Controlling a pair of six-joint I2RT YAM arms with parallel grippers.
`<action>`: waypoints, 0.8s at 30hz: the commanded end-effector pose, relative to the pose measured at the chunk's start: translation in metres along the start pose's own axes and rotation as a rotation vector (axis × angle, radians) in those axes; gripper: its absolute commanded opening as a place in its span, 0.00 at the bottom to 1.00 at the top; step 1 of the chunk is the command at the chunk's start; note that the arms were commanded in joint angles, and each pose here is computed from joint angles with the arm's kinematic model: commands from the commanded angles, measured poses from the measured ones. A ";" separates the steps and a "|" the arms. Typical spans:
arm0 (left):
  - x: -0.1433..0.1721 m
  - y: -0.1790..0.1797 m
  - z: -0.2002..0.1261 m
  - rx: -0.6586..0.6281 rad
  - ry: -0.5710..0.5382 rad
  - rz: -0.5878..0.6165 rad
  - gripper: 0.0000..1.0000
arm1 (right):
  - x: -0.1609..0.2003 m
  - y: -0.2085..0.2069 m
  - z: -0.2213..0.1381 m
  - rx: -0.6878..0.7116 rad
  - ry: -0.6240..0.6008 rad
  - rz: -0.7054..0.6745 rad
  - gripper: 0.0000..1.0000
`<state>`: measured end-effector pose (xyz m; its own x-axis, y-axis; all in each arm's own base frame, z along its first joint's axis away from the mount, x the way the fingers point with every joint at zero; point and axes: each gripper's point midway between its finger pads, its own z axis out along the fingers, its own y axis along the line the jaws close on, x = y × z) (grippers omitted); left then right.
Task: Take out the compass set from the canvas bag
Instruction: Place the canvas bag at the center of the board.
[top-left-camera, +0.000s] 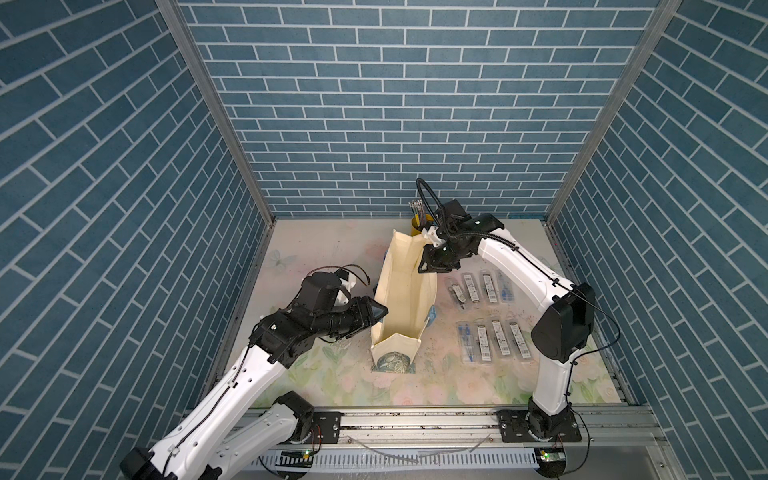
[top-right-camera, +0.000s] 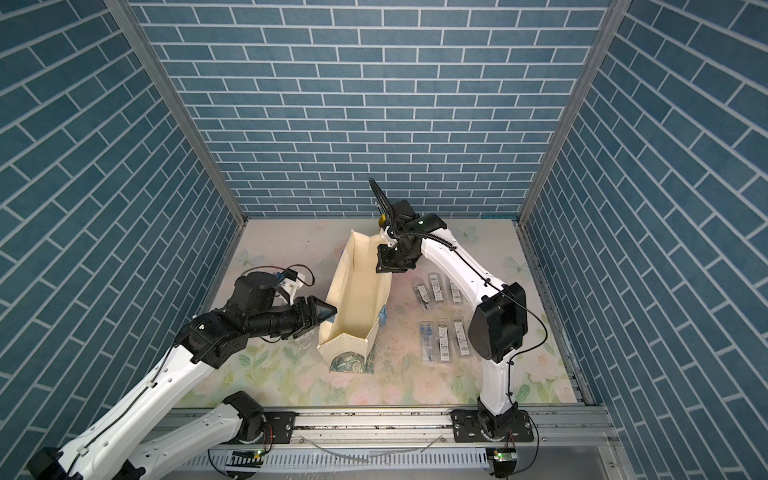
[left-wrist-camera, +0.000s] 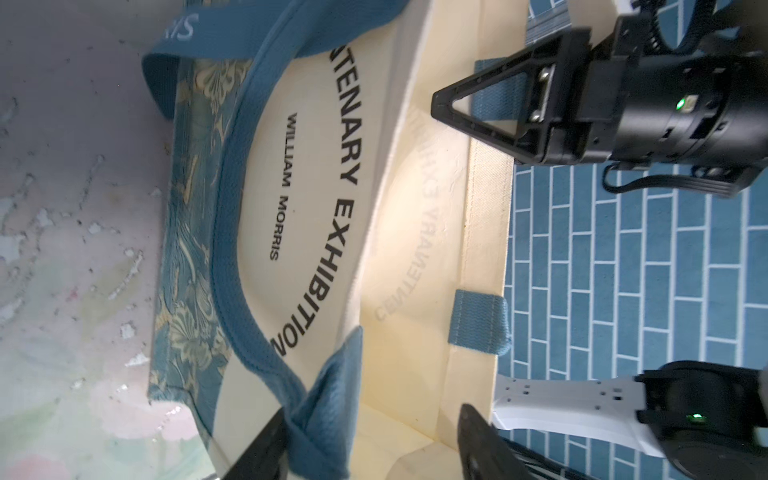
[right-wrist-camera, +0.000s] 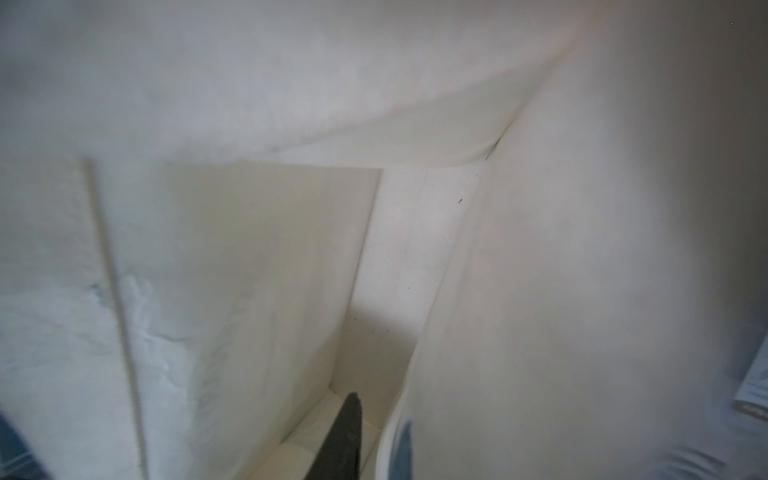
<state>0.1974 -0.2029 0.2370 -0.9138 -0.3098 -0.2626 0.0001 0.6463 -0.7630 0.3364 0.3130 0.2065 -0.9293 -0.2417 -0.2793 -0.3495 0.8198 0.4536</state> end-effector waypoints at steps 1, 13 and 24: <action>-0.005 0.005 0.003 -0.008 -0.041 0.032 0.74 | -0.018 0.003 -0.015 -0.005 -0.056 -0.035 0.45; -0.052 0.003 -0.049 -0.188 -0.291 0.372 0.86 | -0.049 0.014 -0.088 0.060 -0.279 -0.160 0.58; -0.056 0.002 -0.069 -0.179 -0.381 0.428 0.86 | -0.034 0.004 -0.126 0.068 -0.352 -0.068 0.61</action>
<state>0.2172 -0.1427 0.3015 -0.6464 -0.2212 -0.7303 0.2521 0.8414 -0.4780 0.3723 0.2534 0.3294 -0.7784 -0.1160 -0.6170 -0.4029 0.8461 0.3491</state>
